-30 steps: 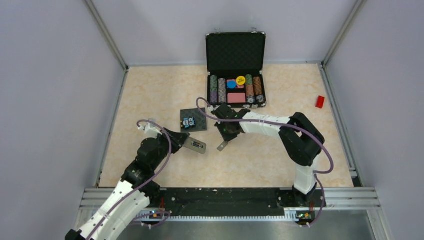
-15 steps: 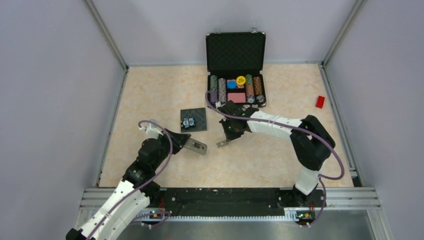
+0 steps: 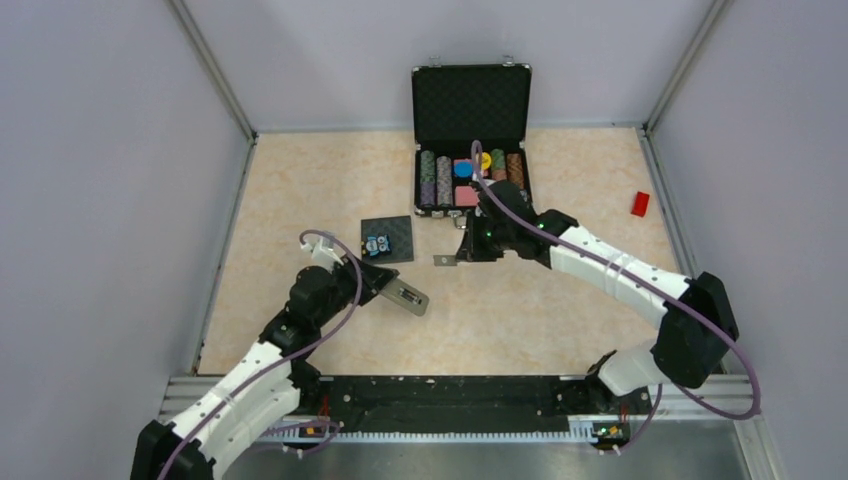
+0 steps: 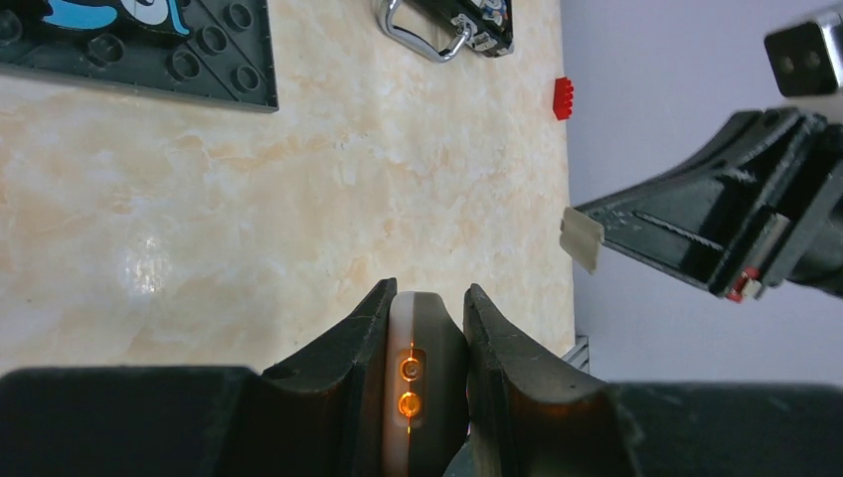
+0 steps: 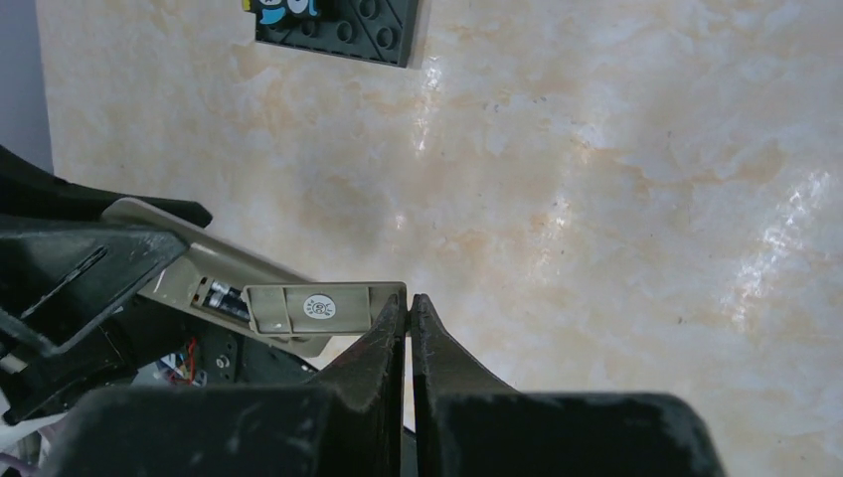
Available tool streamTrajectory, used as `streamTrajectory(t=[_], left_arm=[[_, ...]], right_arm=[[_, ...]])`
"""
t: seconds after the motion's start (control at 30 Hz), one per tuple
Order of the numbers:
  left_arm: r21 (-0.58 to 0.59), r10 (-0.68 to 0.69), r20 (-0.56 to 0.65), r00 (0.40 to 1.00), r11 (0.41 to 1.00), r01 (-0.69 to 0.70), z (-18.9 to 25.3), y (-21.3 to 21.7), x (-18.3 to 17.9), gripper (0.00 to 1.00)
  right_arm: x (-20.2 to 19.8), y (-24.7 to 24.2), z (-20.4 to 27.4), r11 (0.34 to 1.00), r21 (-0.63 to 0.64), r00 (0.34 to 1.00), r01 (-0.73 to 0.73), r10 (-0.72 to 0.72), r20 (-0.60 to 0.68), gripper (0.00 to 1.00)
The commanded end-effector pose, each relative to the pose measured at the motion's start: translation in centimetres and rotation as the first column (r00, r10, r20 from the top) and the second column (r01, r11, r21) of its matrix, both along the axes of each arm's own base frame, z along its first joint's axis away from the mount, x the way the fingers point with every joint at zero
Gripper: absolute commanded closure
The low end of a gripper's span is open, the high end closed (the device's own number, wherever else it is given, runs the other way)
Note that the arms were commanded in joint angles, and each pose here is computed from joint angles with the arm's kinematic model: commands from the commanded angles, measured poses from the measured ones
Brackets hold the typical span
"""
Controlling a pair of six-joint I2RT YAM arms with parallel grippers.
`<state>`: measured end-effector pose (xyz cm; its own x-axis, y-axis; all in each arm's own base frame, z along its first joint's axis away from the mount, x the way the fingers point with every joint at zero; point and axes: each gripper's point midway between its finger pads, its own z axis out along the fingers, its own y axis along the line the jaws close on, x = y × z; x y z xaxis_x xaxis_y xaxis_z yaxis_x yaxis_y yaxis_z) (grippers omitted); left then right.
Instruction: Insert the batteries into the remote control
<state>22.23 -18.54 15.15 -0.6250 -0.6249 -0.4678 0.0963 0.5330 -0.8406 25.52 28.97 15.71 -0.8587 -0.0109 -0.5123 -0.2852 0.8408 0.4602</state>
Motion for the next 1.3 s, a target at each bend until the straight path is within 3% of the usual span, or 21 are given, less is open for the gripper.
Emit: streamTrajectory(t=[0.0, 0.13, 0.37, 0.57, 0.7, 0.77, 0.87, 0.97, 1.27], left_arm=[[-0.164, 0.037, 0.021, 0.999, 0.986, -0.033, 1.3, -1.1, 1.3, 1.00], [-0.214, 0.148, 0.011, 0.989, 0.967, -0.142, 0.2, -1.4, 2.3, 1.00], [-0.140, 0.238, -0.036, 0.971, 0.961, -0.240, -2.3, -3.0, 2.5, 1.00], [-0.074, 0.346, -0.146, 0.927, 0.930, -0.359, -7.4, -1.7, 1.6, 1.00], [-0.025, 0.369, -0.150, 0.917, 0.926, -0.376, -9.1, -1.1, 1.5, 1.00], [-0.008, 0.373, -0.162, 0.914, 0.925, -0.379, -9.9, -0.8, 1.2, 0.92], [0.008, 0.384, -0.187, 0.904, 0.921, -0.389, -10.9, -0.2, 0.7, 0.61], [0.029, 0.405, -0.215, 0.889, 0.912, -0.408, -11.8, 0.7, 0.1, 0.41], [0.161, 0.508, -0.285, 0.813, 0.862, -0.482, -12.7, 4.3, -1.9, 0.19]], right_arm=[[0.1, -1.7, 1.4, 0.990, 0.049, 0.991, 0.132, -0.133, 0.008, 1.00], [-0.6, -2.1, 1.1, 0.983, 0.076, 0.986, 0.167, -0.166, -0.016, 1.00], [-1.8, -2.3, 0.7, 0.979, 0.108, 0.984, 0.175, -0.170, -0.054, 1.00], [-2.3, -2.5, 0.7, 0.978, 0.121, 0.985, 0.170, -0.164, -0.058, 1.00], [-2.5, -2.5, 0.7, 0.978, 0.127, 0.985, 0.166, -0.160, -0.059, 1.00], [-2.6, -2.5, 0.6, 0.978, 0.128, 0.986, 0.165, -0.158, -0.062, 1.00], [-2.7, -2.4, 0.5, 0.978, 0.134, 0.986, 0.160, -0.152, -0.066, 1.00], [-2.8, -2.4, 0.4, 0.978, 0.132, 0.986, 0.158, -0.151, -0.068, 1.00], [-3.2, -2.3, 0.0, 0.979, 0.136, 0.986, 0.152, -0.142, -0.084, 1.00]])
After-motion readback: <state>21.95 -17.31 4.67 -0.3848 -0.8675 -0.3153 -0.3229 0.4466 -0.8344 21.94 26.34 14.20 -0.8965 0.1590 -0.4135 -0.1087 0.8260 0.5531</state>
